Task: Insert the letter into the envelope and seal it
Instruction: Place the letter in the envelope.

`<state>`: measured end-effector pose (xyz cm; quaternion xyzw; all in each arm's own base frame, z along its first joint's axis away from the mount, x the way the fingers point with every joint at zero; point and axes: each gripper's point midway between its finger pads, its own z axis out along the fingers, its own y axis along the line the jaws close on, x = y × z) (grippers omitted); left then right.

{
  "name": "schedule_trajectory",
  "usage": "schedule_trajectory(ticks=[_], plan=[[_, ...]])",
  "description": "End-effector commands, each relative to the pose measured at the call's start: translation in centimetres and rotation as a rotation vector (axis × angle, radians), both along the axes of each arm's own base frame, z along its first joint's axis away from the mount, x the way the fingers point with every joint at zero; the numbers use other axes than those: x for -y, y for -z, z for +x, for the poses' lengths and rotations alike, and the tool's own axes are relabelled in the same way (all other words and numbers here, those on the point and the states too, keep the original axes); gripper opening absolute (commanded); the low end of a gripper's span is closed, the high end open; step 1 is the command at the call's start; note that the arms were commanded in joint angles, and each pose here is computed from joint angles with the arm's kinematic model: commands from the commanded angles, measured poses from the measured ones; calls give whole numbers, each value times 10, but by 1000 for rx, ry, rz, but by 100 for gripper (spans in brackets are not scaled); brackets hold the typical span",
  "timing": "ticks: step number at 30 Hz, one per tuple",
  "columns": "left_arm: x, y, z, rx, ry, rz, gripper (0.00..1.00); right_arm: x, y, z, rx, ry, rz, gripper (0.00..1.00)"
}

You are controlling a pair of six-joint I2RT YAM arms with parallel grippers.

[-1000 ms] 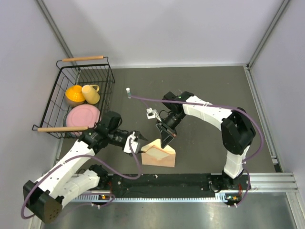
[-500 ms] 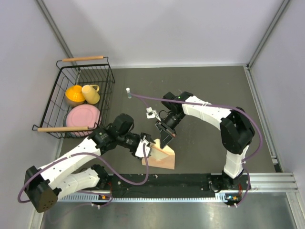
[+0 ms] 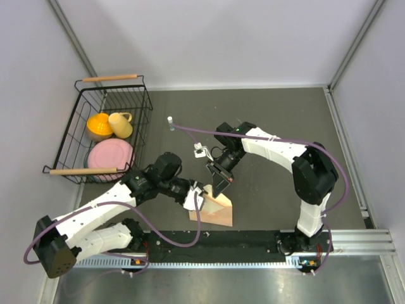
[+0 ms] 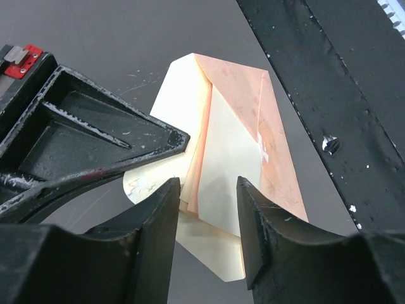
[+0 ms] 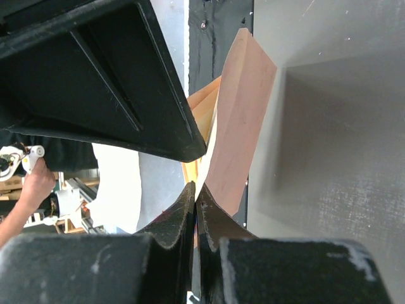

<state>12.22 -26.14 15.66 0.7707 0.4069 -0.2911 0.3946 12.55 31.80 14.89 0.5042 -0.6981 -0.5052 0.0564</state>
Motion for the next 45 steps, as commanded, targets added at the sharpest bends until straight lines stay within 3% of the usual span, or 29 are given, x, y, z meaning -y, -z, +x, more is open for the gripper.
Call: schedule_trajectory(ticks=[1,6,9,13,14,31,45], plan=[[4,1,-3,2,17,-1,44,-8,-14,-1,14,-22,78,0],[4,4,-1,15,19,9,37,-8,-13,-1,12,-23,79,0],[5,4,0,20,18,9,27,-8,-14,-2,9,-25,80,0],[7,1,1,40,27,6,2,-8,-9,-3,-5,-26,72,0],[8,-1,1,50,30,4,0,-8,-6,-2,-13,-25,67,0],[24,-23,-9,347,135,32,0,-6,4,-3,-23,-28,41,0],[31,-37,-26,469,244,-19,0,-5,6,-2,-20,-27,33,0]])
